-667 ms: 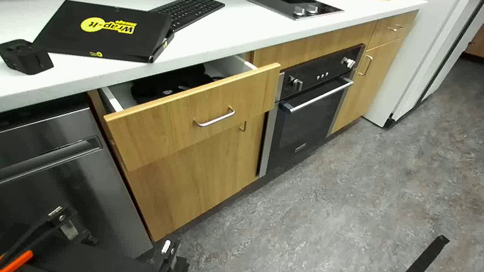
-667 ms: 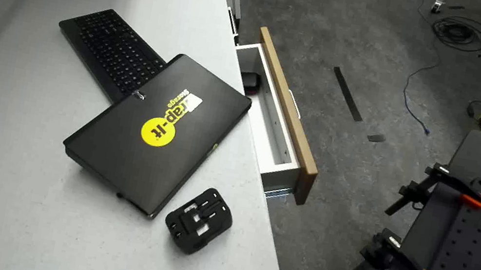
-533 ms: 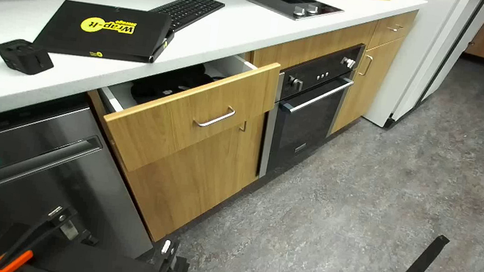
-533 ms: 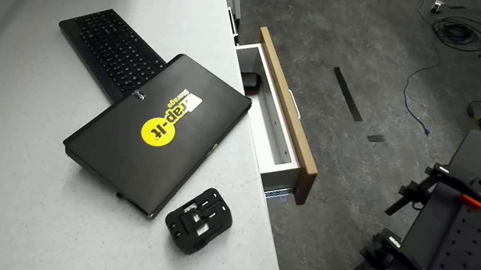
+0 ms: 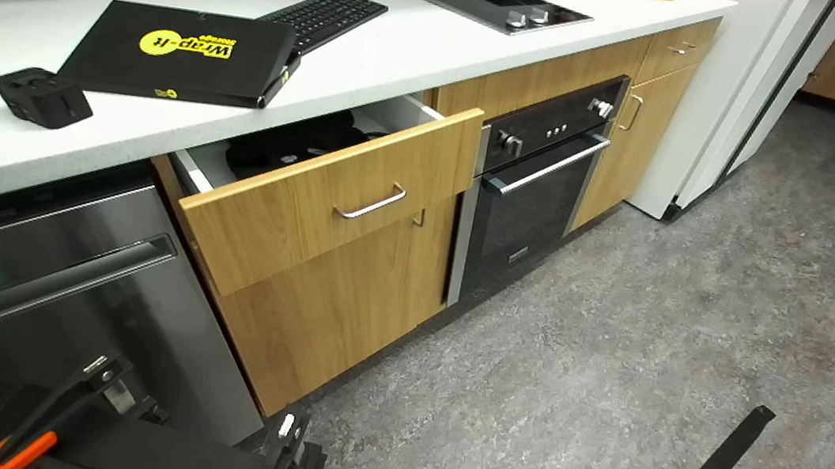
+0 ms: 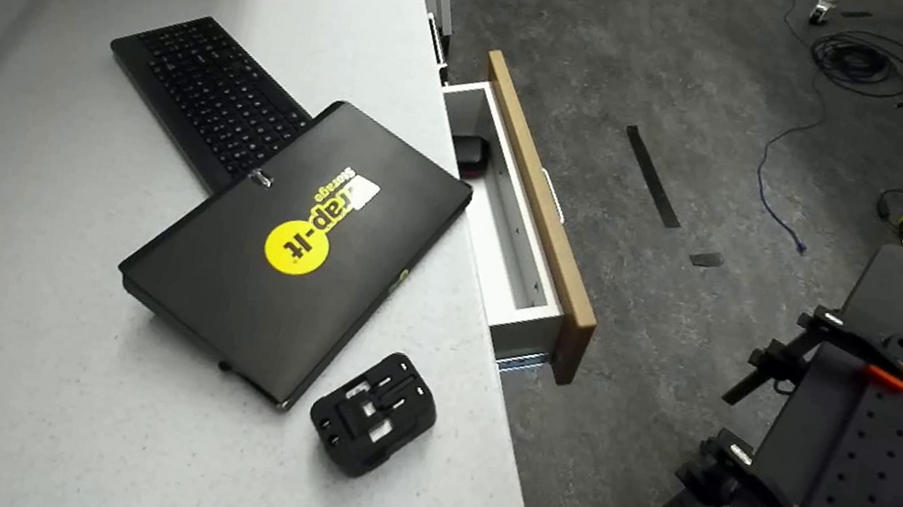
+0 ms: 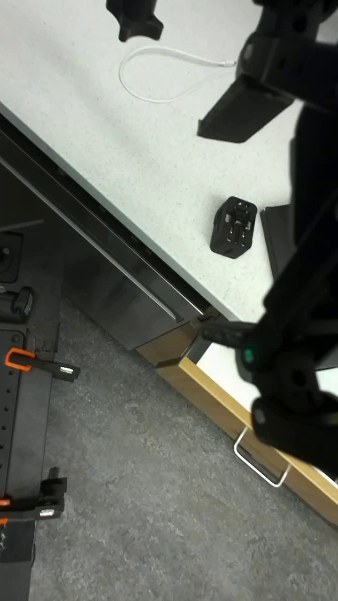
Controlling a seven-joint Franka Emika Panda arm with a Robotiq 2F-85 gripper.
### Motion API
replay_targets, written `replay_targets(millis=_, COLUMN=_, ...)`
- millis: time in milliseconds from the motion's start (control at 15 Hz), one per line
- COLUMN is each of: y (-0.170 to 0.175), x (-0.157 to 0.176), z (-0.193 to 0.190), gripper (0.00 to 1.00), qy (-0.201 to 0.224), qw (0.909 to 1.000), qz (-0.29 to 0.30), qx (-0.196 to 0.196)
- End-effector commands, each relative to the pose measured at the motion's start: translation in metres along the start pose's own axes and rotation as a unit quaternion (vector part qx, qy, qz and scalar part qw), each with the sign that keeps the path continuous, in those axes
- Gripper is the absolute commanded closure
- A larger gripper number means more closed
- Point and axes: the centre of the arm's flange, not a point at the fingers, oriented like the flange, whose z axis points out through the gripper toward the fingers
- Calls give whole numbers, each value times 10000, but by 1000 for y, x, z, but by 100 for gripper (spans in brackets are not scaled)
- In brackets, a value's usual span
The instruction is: Close the drawer
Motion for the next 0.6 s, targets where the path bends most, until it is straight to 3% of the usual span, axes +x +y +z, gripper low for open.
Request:
replay_targets(millis=0, y=43, x=27, z=2, gripper=0, qy=349, qw=9977, qz=393, qx=-436)
replay_targets(millis=267, y=129, x=62, z=17, gripper=0, qy=816, qw=9881, qz=1077, qx=-734)
replay_targets(millis=533, y=209, x=79, z=56, gripper=0, qy=1129, qw=9780, qz=1673, qx=-527)
